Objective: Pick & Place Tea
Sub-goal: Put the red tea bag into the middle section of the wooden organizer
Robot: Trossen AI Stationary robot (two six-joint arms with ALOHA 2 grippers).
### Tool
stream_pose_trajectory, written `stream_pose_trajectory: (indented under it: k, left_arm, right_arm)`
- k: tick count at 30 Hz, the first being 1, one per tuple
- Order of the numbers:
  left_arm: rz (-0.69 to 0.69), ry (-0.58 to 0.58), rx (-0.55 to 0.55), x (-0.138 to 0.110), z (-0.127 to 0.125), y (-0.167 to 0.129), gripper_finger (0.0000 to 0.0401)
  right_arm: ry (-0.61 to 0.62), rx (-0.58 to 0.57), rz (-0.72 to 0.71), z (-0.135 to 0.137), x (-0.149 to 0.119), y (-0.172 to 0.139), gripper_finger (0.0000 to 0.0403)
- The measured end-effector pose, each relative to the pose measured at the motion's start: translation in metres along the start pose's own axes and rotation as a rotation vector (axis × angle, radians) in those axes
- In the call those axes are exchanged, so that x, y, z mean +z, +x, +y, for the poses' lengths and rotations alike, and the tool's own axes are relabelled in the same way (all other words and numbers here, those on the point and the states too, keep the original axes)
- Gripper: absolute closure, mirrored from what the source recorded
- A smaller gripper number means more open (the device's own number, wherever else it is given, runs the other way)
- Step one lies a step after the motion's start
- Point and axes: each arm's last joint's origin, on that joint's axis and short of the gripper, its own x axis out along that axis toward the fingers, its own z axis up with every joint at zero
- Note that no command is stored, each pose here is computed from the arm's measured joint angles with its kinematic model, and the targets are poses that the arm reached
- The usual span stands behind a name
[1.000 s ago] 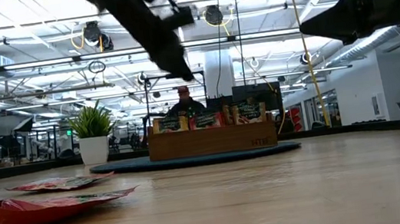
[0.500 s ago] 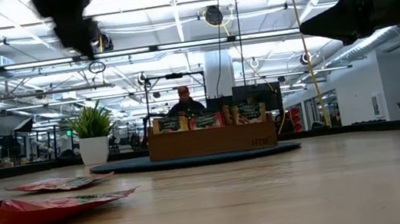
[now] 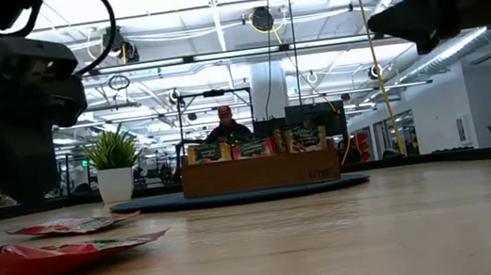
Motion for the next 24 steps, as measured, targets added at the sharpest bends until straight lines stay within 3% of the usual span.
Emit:
stream_pose_trajectory:
  k: [4, 9, 24]
  left_arm:
    - [0.007, -0.052, -0.077, -0.003, 0.007, 0.007, 0.027]
    - [0.021, -0.119, -0.044, -0.006, 0.02, 0.011, 0.027]
    - [-0.001, -0.113, -0.082, -0.005, 0.017, 0.014, 0.027]
  right_arm:
    - [0.007, 0.022, -0.018, 0.0, 0.002, 0.0, 0.0385]
    - [0.002, 0.02, -0.02, 0.001, 0.002, 0.0, 0.0385]
    - [0.0, 0.019, -0.019, 0.001, 0.002, 0.0, 0.0385]
